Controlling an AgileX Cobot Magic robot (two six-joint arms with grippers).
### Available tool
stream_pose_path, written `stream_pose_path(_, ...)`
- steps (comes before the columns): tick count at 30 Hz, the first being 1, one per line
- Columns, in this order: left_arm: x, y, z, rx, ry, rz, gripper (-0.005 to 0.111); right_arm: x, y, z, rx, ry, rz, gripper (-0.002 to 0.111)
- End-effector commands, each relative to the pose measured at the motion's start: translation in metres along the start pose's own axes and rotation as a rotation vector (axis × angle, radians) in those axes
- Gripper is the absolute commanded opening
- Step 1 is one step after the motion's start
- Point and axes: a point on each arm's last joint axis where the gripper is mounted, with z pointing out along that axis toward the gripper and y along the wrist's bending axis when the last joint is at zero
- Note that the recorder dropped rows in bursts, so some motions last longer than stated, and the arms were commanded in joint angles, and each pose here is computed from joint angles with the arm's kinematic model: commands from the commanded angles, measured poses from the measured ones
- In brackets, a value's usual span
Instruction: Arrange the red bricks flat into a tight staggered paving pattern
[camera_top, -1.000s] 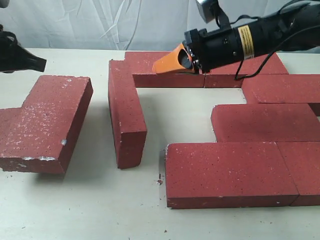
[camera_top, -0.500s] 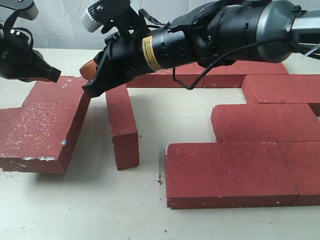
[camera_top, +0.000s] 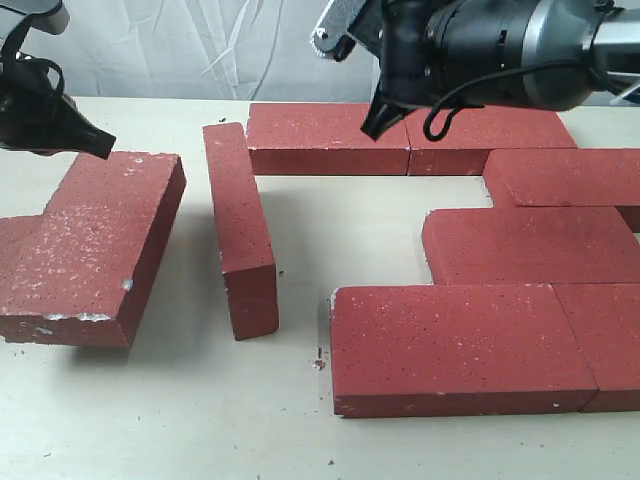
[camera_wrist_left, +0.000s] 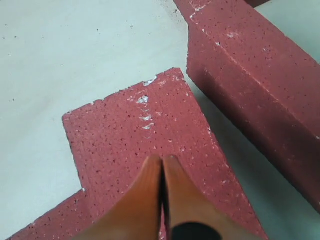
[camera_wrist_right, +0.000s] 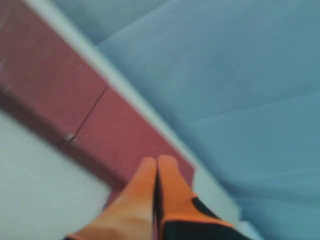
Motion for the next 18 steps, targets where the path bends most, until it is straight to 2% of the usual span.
stream_pose_path(1,-0.005,0.001,0.002,-0.007,-0.025,-0.023,0.0,-0.01,0.01,-0.014,-0.506,0.034,0.058,-0.001)
stream_pose_path(3,-0.004,0.001,0.003,-0.001,-0.014,-0.031,0.0,-0.025,0.009,-0.027,-0.71,-0.063,0.134,-0.001)
stream_pose_path(6,-0.004,0.001,0.003,-0.001,-0.014,-0.031,0.0,-0.044,0.012,-0.045,-0.897,-0.211,0.18,-0.001)
stream_pose_path(8,-0.004,0.001,0.003,-0.004,-0.019,-0.031,0.0,-0.053,0.025,-0.055,-1.006,-0.272,0.184,-0.001)
stream_pose_path(14,-0.004,0.001,0.003,0.0,-0.02,-0.037,0.0,-0.057,0.076,-0.054,-1.124,-0.222,0.087,-0.001)
stream_pose_path(18,-0.005,0.0,0.003,0.005,-0.023,-0.046,0.0,-0.06,0.096,-0.053,-1.161,-0.202,0.068,-0.001)
